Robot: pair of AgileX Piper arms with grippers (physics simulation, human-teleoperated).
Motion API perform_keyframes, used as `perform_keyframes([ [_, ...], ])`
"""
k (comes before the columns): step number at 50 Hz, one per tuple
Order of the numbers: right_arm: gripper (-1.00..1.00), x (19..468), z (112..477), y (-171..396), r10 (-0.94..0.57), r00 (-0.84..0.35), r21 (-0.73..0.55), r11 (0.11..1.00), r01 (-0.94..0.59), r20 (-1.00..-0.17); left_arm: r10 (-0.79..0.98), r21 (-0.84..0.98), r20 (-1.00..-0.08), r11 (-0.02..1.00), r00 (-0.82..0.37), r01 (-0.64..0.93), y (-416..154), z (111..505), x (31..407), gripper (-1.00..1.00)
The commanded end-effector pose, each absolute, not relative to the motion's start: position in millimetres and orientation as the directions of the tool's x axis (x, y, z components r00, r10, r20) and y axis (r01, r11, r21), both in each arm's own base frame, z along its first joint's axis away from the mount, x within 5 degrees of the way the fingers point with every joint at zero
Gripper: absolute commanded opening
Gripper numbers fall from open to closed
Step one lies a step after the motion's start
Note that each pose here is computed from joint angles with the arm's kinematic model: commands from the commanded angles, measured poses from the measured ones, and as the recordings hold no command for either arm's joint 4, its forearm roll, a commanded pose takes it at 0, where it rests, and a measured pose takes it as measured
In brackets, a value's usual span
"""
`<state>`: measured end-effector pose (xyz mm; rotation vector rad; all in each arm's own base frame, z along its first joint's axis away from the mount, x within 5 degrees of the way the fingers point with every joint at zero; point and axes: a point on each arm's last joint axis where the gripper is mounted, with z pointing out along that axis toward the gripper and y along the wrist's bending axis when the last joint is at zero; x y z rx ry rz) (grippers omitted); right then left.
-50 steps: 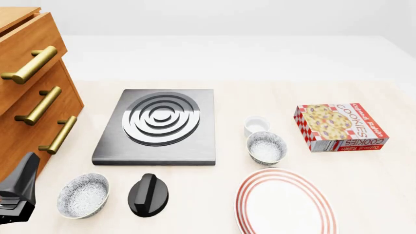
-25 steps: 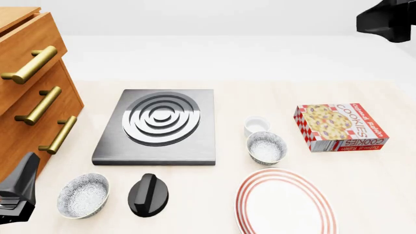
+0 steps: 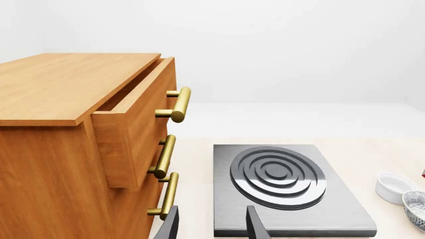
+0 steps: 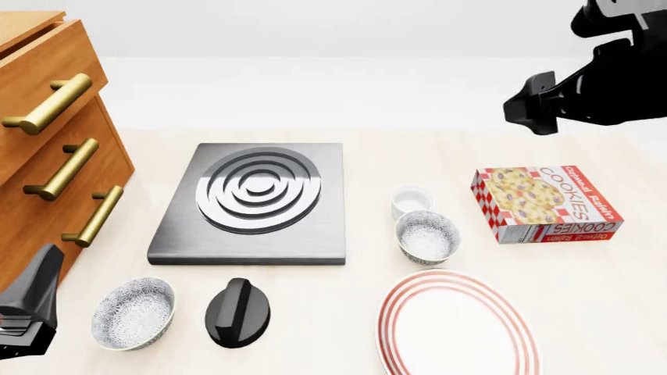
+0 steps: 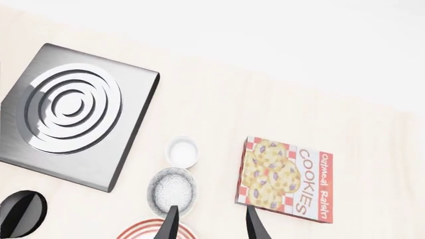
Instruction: Pick the akita bowl between the plate and the ramekin and place it on the plate.
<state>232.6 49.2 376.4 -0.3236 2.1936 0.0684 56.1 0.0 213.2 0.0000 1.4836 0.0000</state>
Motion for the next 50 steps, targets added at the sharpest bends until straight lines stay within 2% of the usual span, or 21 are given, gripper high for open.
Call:
perform_keyframes([
  [1, 1.0, 254, 326, 58, -0.215, -0.614, -0.055, 0.962, -0.268, -0.76, 0.0, 0.0, -0.996, 1.0, 0.087, 0.0, 0, 213, 56, 1.0],
  [11, 1.0, 278, 294, 71, -0.192, -0.648, -0.019, 0.964, -0.263, -0.738, 0.0, 0.0, -0.996, 1.0, 0.087, 0.0, 0, 213, 56, 1.0],
  [18, 1.0, 283, 280, 71, -0.182, -0.657, -0.012, 0.967, -0.254, -0.732, 0.0, 0.0, -0.996, 1.0, 0.087, 0.0, 0, 213, 56, 1.0],
  [19, 1.0, 286, 270, 81, -0.162, -0.681, 0.021, 0.967, -0.252, -0.714, 0.0, 0.0, -0.996, 1.0, 0.087, 0.0, 0, 213, 56, 1.0],
  [34, 1.0, 295, 220, 82, -0.154, -0.717, 0.029, 0.971, -0.236, -0.68, 0.0, 0.0, -0.996, 1.0, 0.087, 0.0, 0, 213, 56, 1.0],
  [50, 1.0, 301, 196, 79, -0.112, -0.747, 0.053, 0.98, -0.194, -0.656, 0.0, 0.0, -0.996, 1.0, 0.087, 0.0, 0, 213, 56, 1.0],
])
